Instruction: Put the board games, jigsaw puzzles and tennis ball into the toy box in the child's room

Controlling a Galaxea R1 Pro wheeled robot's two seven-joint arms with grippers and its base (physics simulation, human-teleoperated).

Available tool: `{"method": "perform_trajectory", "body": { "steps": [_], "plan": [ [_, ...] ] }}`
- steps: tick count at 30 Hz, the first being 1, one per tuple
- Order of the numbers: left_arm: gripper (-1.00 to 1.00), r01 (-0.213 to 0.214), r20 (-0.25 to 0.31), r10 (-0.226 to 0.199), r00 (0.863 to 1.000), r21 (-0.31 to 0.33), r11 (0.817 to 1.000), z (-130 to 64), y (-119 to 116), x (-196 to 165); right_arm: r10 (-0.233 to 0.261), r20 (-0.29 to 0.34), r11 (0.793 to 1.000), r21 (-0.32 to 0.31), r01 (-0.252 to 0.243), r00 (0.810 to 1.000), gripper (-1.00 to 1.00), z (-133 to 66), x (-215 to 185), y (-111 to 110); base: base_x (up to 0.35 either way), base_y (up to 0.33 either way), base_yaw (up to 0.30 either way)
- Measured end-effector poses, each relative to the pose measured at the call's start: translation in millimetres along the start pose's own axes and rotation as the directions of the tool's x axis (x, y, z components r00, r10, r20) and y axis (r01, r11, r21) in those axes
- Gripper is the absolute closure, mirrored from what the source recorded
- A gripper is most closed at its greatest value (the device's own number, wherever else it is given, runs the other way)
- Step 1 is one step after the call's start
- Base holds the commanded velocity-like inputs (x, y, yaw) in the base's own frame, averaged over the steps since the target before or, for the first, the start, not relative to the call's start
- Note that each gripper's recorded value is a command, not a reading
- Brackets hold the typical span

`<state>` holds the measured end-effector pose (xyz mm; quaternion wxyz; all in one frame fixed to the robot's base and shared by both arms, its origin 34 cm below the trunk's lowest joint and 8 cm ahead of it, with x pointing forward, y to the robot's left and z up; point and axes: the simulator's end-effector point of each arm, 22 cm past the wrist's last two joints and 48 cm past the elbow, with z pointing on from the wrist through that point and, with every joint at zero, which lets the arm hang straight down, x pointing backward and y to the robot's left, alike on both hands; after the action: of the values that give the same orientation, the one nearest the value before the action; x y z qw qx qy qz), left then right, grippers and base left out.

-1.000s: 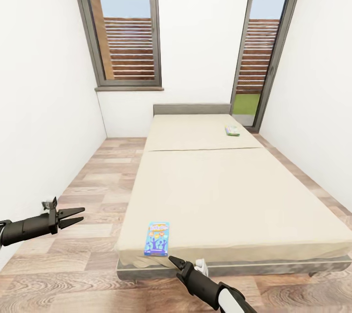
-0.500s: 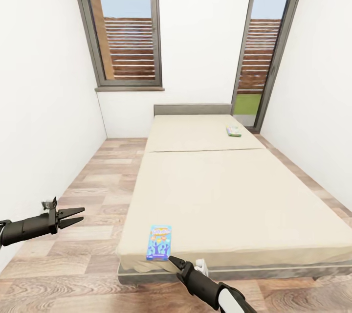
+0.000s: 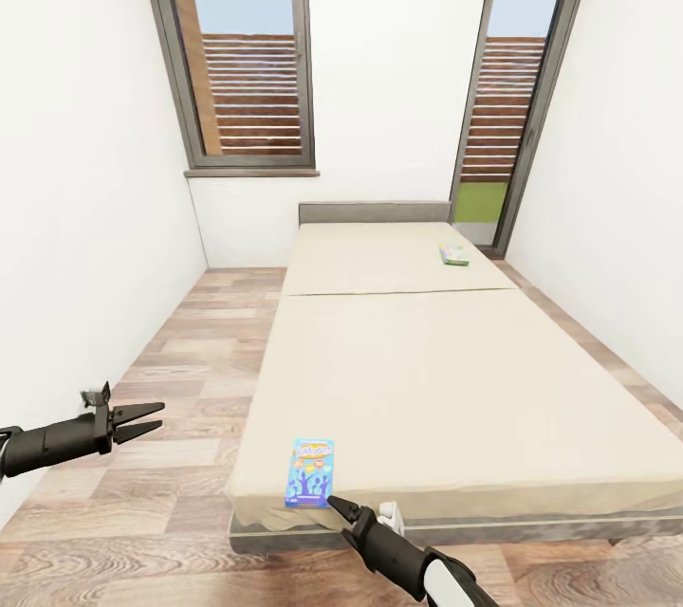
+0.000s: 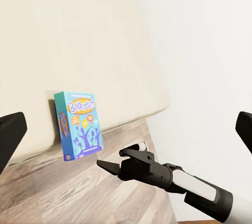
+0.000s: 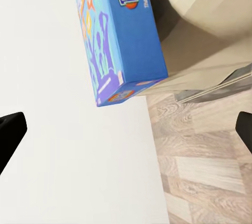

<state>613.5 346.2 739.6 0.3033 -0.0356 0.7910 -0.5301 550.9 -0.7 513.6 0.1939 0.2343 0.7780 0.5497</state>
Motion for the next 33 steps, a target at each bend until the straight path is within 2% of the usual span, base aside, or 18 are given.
{"method": "perform_trajectory", "body": {
  "steps": [15, 33],
  "plan": [
    [-1.0, 0.0, 0.0, 0.0, 1.0, 0.0, 1.0, -0.1, 0.0, 0.0, 0.0, 0.0, 1.0, -0.001, 0.0, 1.0, -1.0, 0.1, 0.1, 0.4, 0.001, 0.111, 0.0],
    [-1.0, -0.001, 0.0, 0.001, 1.0, -0.001, 1.0, -0.7, 0.1, -0.3, 0.0, 0.0, 1.0, -0.001, 0.0, 1.0, -1.0, -0.1, 0.0, 0.2, 0.011, 0.015, 0.0]
  ]
}}
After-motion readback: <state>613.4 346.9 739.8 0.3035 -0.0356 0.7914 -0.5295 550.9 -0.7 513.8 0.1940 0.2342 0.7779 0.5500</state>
